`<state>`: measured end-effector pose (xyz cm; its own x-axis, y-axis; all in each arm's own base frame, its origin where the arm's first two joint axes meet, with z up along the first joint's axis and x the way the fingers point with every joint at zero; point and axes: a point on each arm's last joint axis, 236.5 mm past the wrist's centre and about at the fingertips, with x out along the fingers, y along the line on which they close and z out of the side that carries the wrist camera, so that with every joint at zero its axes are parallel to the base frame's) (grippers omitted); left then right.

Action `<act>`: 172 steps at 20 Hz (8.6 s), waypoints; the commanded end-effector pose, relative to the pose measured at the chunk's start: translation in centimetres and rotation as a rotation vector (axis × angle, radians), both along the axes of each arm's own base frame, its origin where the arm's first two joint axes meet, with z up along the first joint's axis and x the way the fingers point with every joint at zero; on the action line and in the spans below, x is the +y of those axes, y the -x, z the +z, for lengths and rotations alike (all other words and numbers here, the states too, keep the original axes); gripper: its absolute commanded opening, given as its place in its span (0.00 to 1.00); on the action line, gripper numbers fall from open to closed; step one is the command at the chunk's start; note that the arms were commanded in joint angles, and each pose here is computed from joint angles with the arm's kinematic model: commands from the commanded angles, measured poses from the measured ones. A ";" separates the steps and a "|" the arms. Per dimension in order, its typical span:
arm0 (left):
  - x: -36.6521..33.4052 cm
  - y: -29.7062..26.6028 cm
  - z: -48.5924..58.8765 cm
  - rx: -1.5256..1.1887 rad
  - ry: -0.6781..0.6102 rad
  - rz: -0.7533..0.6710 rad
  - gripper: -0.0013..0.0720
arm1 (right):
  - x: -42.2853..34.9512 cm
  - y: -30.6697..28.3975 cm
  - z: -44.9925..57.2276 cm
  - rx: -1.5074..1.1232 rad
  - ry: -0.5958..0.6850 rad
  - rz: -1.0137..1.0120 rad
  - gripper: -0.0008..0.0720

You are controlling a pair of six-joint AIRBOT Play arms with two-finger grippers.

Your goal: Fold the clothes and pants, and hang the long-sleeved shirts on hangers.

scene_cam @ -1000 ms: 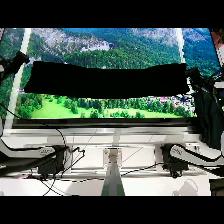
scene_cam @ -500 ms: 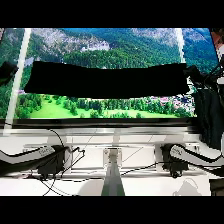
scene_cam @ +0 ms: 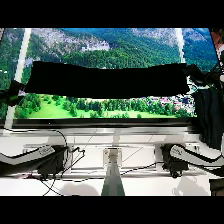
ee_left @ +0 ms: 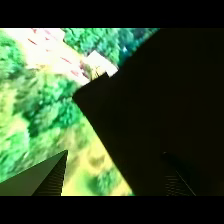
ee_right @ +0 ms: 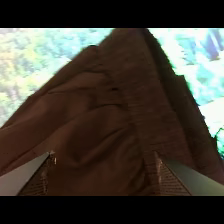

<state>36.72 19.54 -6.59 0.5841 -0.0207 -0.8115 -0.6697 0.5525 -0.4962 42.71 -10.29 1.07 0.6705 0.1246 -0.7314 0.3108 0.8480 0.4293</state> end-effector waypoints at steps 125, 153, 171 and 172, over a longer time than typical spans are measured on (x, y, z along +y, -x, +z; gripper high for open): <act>-30.6 -0.7 28.1 -0.245 -0.090 -1.081 0.03 | 60.2 5.6 -5.1 0.147 -0.167 0.967 0.04; -60.0 -5.1 12.2 -0.357 0.041 -1.336 0.98 | 14.8 -1.9 0.0 0.407 0.060 0.756 0.05; -54.4 -6.7 5.1 -0.182 -0.247 -1.438 0.03 | 27.4 -3.5 -7.5 0.313 -0.020 0.611 0.95; -56.1 -5.4 5.0 -0.184 -0.228 -1.468 0.03 | 27.1 -2.8 -8.3 0.352 -0.018 0.621 0.95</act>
